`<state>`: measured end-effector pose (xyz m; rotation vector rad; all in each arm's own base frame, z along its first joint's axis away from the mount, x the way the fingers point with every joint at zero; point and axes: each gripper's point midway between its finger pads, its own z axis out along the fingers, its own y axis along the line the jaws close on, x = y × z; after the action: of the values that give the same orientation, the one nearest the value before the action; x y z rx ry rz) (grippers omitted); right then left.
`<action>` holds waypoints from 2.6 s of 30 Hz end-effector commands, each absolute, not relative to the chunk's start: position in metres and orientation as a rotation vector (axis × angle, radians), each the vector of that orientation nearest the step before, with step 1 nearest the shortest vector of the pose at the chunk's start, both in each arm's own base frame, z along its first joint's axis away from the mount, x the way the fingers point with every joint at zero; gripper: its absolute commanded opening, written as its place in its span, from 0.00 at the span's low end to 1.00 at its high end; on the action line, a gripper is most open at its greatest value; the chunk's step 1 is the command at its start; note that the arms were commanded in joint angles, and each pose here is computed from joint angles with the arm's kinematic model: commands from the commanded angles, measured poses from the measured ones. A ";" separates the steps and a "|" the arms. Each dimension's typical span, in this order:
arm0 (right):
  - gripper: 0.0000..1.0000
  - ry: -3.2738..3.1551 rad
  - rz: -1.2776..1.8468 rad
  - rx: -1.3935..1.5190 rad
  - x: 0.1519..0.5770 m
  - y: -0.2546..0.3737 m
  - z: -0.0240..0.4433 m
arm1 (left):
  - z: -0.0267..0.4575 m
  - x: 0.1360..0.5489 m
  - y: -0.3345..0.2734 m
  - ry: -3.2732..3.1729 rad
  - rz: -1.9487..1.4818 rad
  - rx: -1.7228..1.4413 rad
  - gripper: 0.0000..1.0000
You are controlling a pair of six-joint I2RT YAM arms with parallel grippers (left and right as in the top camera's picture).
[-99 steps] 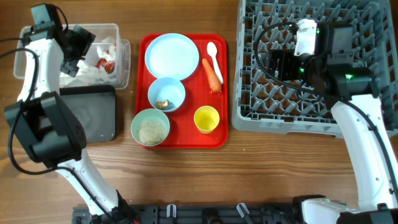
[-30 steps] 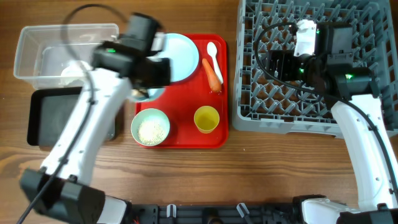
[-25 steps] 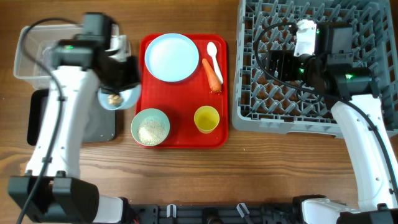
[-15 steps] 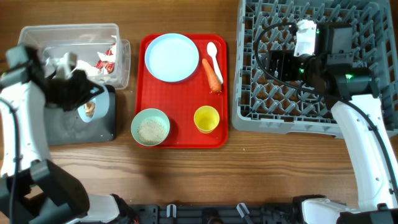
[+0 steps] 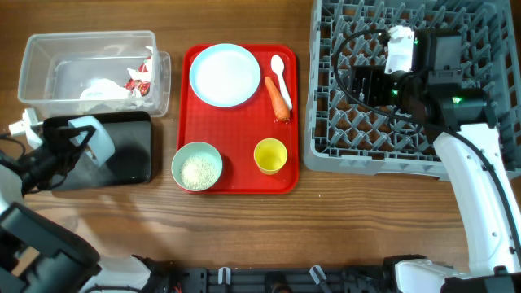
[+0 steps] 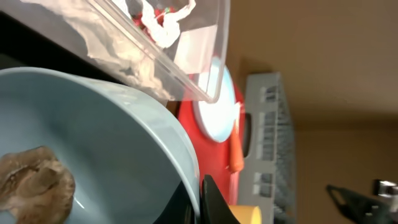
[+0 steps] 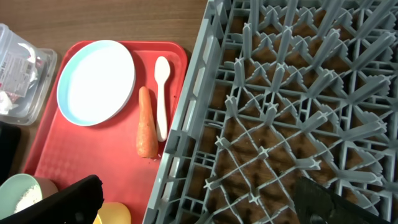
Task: Sort waste into correct bins and load items into the dishwasher rack
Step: 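Carry the bowl left and tip the food scrap onto the black tray, then return the light-blue bowl to the red tray with the left gripper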
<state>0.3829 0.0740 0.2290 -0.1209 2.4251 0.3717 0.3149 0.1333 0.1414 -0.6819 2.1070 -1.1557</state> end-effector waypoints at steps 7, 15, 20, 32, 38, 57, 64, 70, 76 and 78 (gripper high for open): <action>1.00 2.414 0.394 -0.114 0.386 0.076 0.235 | 0.160 0.324 0.127 1.802 -1.557 -0.763 0.04; 1.00 2.416 0.394 -0.114 0.386 0.076 0.234 | 0.167 0.321 0.138 1.728 -1.619 -0.848 0.04; 1.00 2.417 0.394 -0.114 0.386 0.076 0.234 | 0.171 0.324 0.138 1.737 -1.603 -0.813 0.04; 1.00 2.428 0.391 -0.112 0.385 0.075 0.232 | 0.240 0.370 0.045 2.189 -1.048 -0.358 0.04; 1.00 2.429 0.391 -0.111 0.385 0.075 0.232 | 0.218 0.396 -0.032 2.385 -0.542 -0.166 0.04; 1.00 2.434 0.391 -0.110 0.384 0.075 0.231 | 0.040 0.366 -0.194 2.789 -0.119 0.401 0.04; 1.00 2.436 0.391 -0.110 0.384 0.075 0.230 | 0.036 0.356 -0.191 2.825 -0.078 0.422 0.04; 1.00 2.435 0.390 -0.110 0.384 0.075 0.230 | 0.070 0.359 -0.188 2.825 -0.094 0.328 0.91; 1.00 2.434 0.391 -0.111 0.384 0.075 0.231 | 0.133 0.355 -0.185 2.815 -0.126 0.205 0.81; 1.00 2.437 0.391 -0.110 0.383 0.075 0.230 | 0.133 0.345 -0.178 2.856 -0.104 0.157 0.75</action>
<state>0.3795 0.0737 0.2261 -0.1186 2.4438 0.3725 0.3495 -0.1866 0.1100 0.2860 2.8655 -0.0983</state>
